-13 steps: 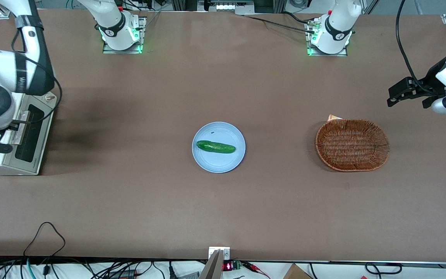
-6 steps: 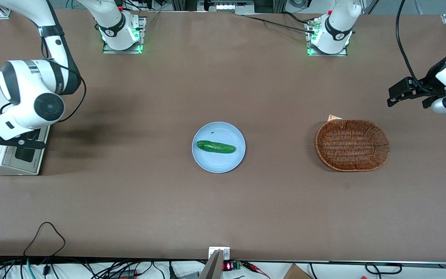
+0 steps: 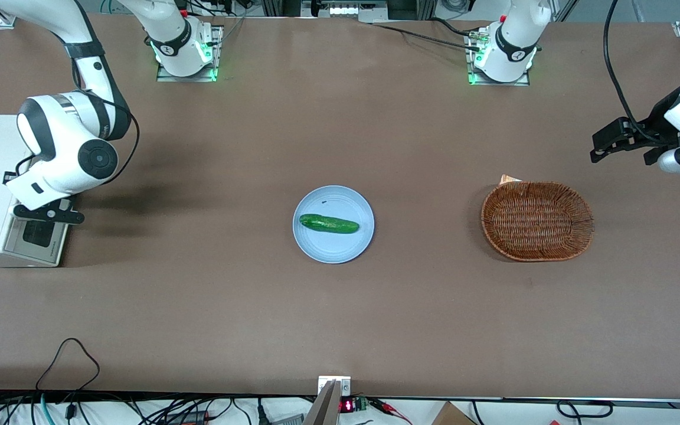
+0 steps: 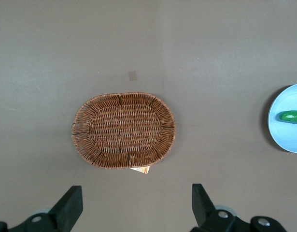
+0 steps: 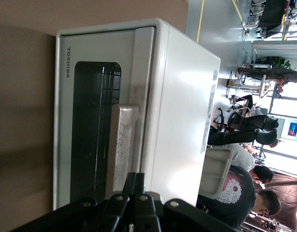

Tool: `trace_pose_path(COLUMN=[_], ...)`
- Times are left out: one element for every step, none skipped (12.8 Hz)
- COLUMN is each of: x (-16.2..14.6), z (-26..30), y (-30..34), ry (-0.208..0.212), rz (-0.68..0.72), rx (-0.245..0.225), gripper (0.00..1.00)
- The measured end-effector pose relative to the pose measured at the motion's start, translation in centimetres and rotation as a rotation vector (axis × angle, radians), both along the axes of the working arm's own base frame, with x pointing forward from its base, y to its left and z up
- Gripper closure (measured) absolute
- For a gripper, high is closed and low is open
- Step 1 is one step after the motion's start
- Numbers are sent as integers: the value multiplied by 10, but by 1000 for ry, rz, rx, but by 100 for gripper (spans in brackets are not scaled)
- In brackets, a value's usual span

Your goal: Open oven door with right arm only

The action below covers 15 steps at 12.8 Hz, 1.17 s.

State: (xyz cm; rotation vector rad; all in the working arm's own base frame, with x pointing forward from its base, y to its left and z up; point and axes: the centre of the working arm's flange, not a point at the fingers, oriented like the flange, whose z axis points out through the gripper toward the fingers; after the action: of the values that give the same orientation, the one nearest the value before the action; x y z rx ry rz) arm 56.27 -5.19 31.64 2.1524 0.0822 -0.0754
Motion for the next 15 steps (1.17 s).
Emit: trace_pose_path(x=[-1, -1, -2, -3, -3, -3, -3, -3, -3, -3, -3, -3, -3, -2, -2], z=[-1, -3, -6, -11, -16, -19, -21, -23, -24, -25, -25, -26, -27, -28, -28], y=[-1, -2, -3, -4, -5, -5, -5, -5, -6, -6, -6, -6, -6, -6, -7], ry=[-6, -15, -22, -27, -28, -29, -32, -35, -37, -38, -38, -39, -40, -40, -41], rz=[-1, -1, 0, 0, 1, 1, -1, -3, -4, -5, -5, -3, -2, -2, -1], rx=[-6, -17, -29, -38, -45, -49, -51, -53, -54, -55, -54, -51, -49, -46, -45], gripper=[99, 99, 99, 99, 99, 99, 99, 99, 99, 99, 99, 99, 99, 99, 99])
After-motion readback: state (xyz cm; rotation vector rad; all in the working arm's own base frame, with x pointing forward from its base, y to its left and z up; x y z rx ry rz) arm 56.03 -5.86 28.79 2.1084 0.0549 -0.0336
